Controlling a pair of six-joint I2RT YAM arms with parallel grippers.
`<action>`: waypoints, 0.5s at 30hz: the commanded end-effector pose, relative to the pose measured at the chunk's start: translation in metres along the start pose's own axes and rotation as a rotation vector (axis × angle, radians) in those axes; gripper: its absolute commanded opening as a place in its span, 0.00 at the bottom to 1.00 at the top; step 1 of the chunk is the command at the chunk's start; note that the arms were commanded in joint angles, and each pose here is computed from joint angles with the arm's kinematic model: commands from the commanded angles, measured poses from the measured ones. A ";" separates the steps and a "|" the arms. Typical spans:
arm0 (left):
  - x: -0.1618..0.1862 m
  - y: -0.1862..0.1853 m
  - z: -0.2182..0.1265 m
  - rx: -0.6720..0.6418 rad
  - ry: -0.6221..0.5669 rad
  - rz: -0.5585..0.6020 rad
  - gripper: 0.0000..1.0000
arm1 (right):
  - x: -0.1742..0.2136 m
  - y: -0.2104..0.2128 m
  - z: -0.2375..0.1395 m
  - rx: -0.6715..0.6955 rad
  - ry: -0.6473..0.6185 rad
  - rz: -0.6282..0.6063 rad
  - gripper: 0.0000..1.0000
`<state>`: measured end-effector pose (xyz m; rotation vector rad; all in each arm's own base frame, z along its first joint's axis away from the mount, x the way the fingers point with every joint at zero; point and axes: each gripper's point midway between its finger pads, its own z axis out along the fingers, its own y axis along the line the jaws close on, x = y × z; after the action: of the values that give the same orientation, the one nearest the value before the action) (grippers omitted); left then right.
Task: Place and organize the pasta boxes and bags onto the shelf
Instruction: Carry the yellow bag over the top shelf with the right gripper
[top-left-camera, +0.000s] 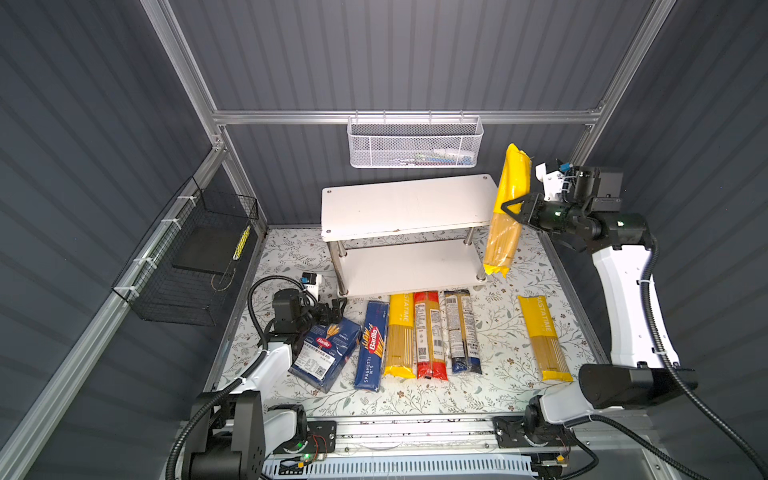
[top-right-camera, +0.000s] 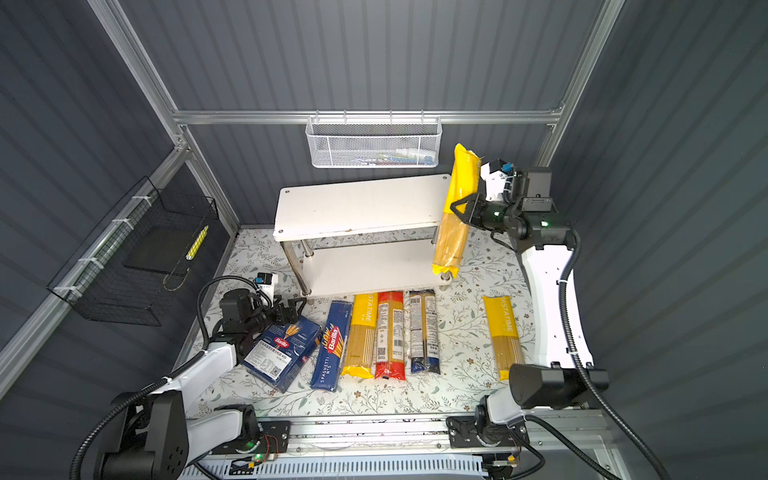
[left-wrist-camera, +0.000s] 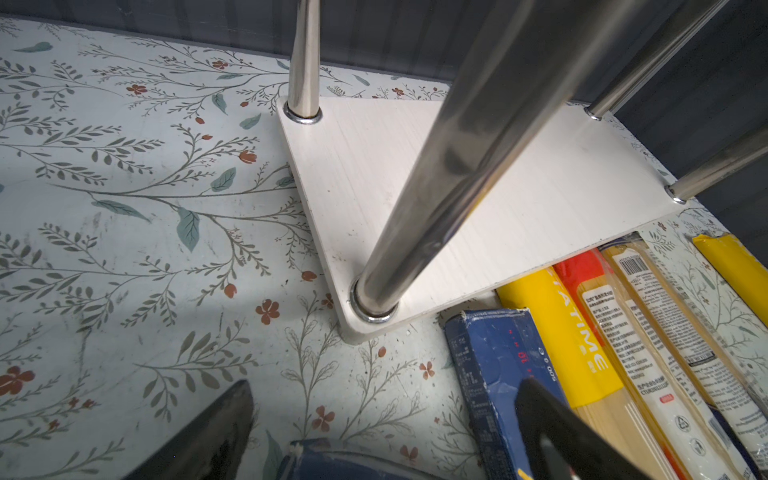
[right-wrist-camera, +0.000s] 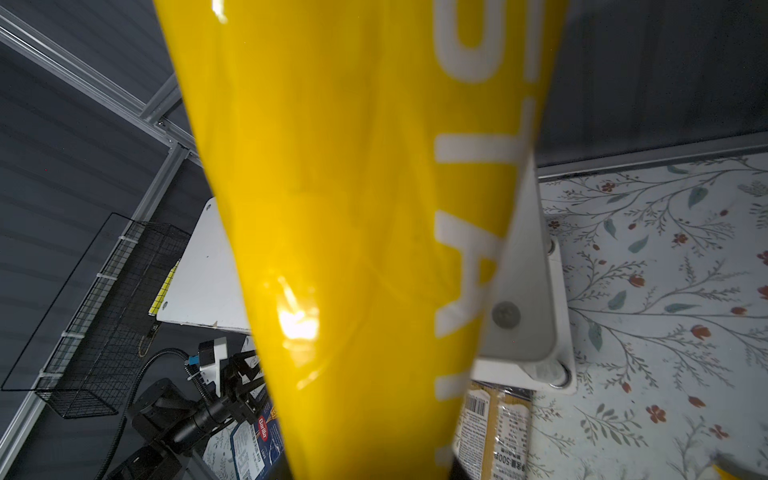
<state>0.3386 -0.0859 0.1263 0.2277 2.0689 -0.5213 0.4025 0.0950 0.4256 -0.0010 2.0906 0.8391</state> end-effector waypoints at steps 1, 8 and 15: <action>-0.007 -0.007 0.001 0.029 -0.016 0.018 0.99 | -0.043 0.046 -0.011 -0.144 -0.129 -0.117 0.00; -0.007 -0.006 0.001 0.020 -0.017 0.023 0.99 | -0.063 0.053 0.008 -0.208 -0.138 -0.115 0.00; -0.005 -0.002 0.000 -0.004 -0.011 0.032 0.99 | -0.070 0.049 0.021 -0.217 -0.112 -0.107 0.00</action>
<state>0.3393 -0.0864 0.1271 0.2324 2.0639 -0.5142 0.4594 0.1155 0.4436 -0.0578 2.0263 0.9523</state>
